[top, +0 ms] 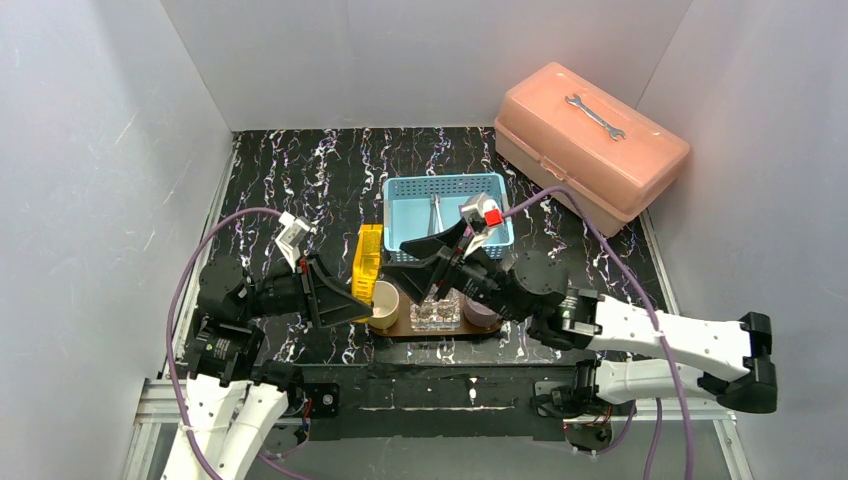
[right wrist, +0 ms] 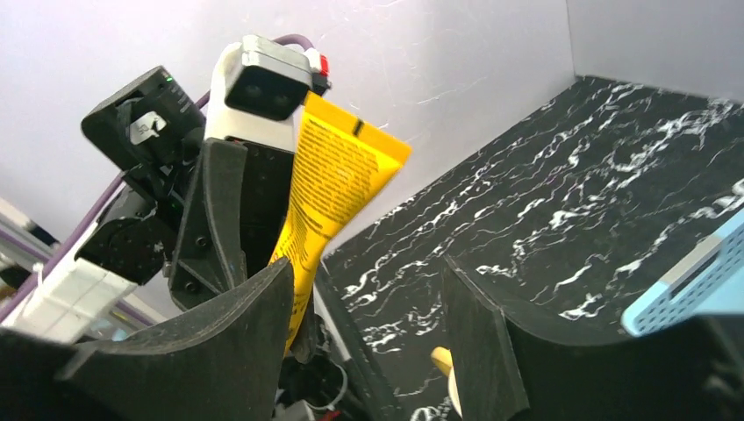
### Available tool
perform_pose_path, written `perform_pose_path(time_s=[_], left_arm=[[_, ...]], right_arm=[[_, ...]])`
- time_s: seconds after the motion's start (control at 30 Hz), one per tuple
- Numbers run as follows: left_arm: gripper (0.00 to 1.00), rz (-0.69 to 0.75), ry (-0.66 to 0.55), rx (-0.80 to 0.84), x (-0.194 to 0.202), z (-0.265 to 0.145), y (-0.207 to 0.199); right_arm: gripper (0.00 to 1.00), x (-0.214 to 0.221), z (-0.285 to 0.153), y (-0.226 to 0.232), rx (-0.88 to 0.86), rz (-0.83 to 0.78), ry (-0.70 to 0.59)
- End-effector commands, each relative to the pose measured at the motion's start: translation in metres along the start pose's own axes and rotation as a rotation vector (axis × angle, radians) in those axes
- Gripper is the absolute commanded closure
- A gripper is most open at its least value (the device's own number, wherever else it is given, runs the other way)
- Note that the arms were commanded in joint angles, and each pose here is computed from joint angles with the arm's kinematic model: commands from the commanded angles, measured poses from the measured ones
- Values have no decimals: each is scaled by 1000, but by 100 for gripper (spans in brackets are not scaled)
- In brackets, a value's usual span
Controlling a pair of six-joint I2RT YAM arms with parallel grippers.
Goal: Prepare toiletry sets of a toothbrush and toothpaste on the tray
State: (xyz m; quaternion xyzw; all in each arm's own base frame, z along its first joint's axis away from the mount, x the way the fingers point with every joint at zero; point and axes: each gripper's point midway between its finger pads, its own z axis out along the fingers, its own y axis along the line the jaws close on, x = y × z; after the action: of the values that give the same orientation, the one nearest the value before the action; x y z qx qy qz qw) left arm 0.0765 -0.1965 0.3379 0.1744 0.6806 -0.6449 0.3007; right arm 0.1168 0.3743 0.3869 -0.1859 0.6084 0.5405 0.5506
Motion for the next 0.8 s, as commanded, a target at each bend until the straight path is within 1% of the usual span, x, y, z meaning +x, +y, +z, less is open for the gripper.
perform_pose_path(time_s=[0.0,0.03,0.1,0.37,0.63,0.77], left_arm=[[100,56,70,71,16,-5,-11],[100,59,78,78,18,-6,-12],[100,69,93,93,22,-6,-14],[100,93,174,165,40,-9,-25],[100,123,269,250,62,-15,-39],[100,134,326,294,75,-18,-44]], right_arm=[[30,-33,-17,23,-93,-197,45],[30,-34,-19,26,-111,-235,73],[30,-26,-26,30,-150,-309,173],[29,-27,-47,40,-260,-527,374],[26,-21,-68,55,-431,-645,497],[26,-16,-74,62,-502,-664,537]])
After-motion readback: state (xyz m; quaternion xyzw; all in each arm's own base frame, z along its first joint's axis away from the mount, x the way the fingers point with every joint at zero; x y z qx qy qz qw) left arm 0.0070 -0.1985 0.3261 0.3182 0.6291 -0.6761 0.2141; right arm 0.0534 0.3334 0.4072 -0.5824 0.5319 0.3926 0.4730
